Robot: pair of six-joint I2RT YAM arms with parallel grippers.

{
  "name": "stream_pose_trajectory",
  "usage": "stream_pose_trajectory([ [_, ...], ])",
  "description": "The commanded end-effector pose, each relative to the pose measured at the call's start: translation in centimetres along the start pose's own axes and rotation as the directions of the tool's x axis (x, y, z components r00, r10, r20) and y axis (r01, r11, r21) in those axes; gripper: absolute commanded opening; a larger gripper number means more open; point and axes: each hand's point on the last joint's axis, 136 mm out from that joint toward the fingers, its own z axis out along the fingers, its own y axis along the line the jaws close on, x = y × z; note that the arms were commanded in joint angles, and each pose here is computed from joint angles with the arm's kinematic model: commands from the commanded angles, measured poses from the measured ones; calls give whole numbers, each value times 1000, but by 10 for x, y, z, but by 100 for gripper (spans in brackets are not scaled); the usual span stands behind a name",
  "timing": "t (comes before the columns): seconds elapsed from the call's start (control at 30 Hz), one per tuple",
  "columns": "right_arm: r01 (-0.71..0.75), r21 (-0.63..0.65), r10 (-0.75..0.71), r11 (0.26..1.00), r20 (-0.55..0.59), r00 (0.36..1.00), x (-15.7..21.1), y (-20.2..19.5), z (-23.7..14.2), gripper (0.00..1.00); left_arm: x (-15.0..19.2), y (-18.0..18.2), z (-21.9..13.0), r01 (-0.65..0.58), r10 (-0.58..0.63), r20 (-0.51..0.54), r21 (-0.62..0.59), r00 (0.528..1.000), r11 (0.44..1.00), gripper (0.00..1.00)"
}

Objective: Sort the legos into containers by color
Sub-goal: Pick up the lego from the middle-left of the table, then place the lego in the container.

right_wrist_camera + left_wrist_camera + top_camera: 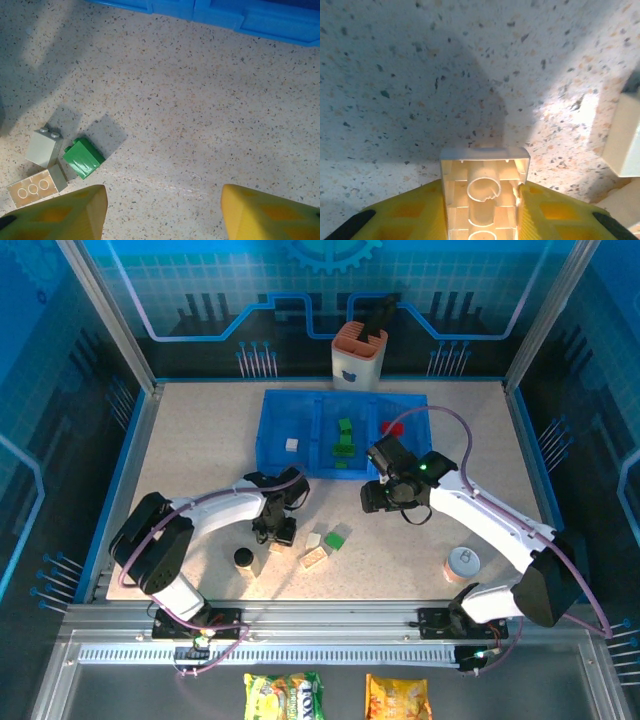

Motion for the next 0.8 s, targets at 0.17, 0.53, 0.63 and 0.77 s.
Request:
stream_pose_trajectory([
  [0.17, -7, 1, 7, 1000, 37, 999, 0, -1, -18, 63, -33, 5, -50, 83, -86, 120, 37, 989, 996, 35],
  [0.53, -23, 11, 22, 1000, 52, 998, 4, -7, -24, 62, -98, 18, -101, 134, -159, 245, 116, 956, 984, 37],
  [0.63, -27, 19, 26, 999, 52, 998, 6, -10, -24, 62, -121, 22, -112, 136, -163, 276, 116, 947, 984, 37],
  [0.77, -29, 29, 27, 999, 54, 998, 8, -13, -26, 62, -150, 27, -120, 145, -177, 312, 123, 934, 982, 36],
])
